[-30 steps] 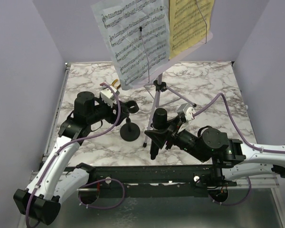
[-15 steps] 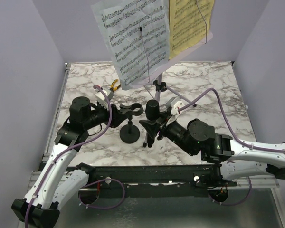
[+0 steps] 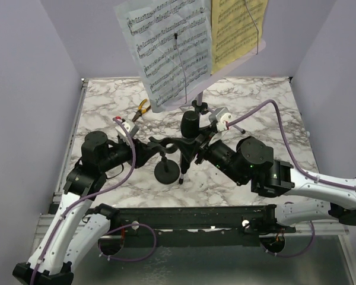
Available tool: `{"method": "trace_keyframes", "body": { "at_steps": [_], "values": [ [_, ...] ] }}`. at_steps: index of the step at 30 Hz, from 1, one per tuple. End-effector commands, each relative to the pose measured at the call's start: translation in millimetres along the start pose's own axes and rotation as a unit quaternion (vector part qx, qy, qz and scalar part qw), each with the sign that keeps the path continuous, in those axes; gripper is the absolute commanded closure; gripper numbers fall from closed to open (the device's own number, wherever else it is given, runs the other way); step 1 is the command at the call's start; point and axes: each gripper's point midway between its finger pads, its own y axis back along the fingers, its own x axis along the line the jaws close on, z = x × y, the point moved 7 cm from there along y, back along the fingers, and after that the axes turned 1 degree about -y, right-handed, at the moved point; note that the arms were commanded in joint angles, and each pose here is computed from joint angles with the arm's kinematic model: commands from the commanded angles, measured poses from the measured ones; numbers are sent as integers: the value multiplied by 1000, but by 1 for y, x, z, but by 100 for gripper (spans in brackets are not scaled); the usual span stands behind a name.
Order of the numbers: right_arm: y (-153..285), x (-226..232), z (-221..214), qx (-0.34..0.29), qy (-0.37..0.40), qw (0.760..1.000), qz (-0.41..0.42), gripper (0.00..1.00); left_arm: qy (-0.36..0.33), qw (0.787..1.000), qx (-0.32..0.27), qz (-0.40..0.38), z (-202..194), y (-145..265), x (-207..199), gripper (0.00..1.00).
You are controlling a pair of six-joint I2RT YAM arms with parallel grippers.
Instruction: Set up the instrument practice props
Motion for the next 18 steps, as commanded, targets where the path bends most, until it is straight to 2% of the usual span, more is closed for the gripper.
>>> {"method": "trace_keyframes", "body": {
  "at_steps": [1, 2, 5, 8, 14, 16, 18],
  "values": [
    [-6, 3, 22, -13, 18, 1000, 21, 100, -33, 998, -31, -33, 0, 17, -15, 84],
    [-9, 4, 23, -13, 18, 999, 23, 100, -30, 998, -32, -40, 0, 18, -18, 85],
    [-17, 5, 29, -16, 38, 999, 30, 100, -17, 998, -35, -46, 2, 21, -22, 98],
    [-25, 6, 30, -13, 46, 998, 32, 100, -16, 998, -40, -47, 6, 25, -25, 100],
    [-35, 3, 25, -6, 40, 998, 41, 100, -18, 998, -24, -57, -1, 29, -28, 100],
    [-37, 3, 24, -2, 38, 998, 43, 100, -13, 998, -19, -50, -2, 29, -27, 96],
    [-37, 3, 23, 2, 38, 998, 44, 100, 1, 999, -15, -36, -2, 29, -25, 85]
  ]
}}
